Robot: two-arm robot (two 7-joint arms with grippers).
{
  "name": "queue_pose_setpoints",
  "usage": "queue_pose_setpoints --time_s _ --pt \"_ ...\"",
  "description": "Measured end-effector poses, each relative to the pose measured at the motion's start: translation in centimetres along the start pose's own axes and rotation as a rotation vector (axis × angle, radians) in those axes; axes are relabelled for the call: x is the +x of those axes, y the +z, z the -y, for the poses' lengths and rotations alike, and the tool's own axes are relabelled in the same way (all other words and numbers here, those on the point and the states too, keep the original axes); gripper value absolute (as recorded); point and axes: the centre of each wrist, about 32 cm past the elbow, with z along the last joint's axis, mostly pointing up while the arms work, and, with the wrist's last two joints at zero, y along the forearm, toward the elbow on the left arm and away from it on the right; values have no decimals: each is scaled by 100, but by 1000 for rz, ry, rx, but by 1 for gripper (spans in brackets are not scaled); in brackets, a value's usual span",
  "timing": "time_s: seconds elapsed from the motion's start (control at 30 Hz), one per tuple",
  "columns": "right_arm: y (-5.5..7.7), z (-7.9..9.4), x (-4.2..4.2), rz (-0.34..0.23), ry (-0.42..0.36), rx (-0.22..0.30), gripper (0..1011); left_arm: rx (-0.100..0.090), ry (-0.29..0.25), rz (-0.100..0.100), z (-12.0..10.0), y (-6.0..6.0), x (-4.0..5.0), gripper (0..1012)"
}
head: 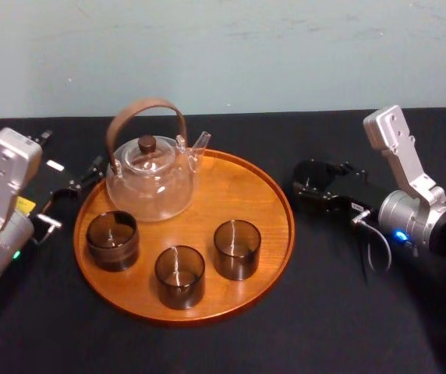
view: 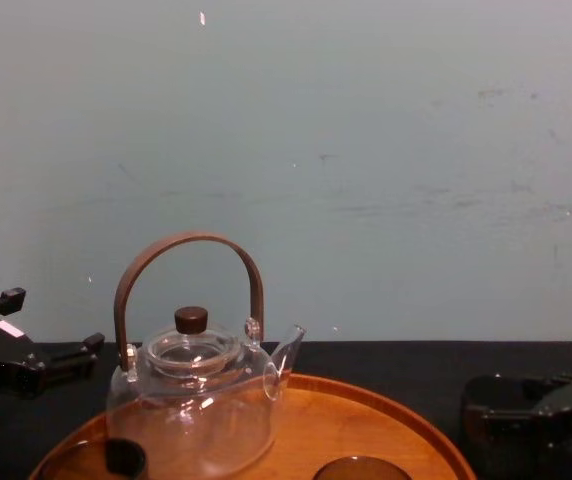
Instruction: Pick up the glass from the table and place it on the tray.
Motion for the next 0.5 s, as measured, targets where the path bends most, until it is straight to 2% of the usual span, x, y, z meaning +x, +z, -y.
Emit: queue_pose_setpoints --time_s 0.27,0.5 --pt "51 43 25 3 -10 28 900 0 0 0 0 0 0 1001" --pt "133 86 24 30 9 45 900 0 0 0 0 0 0 1001"
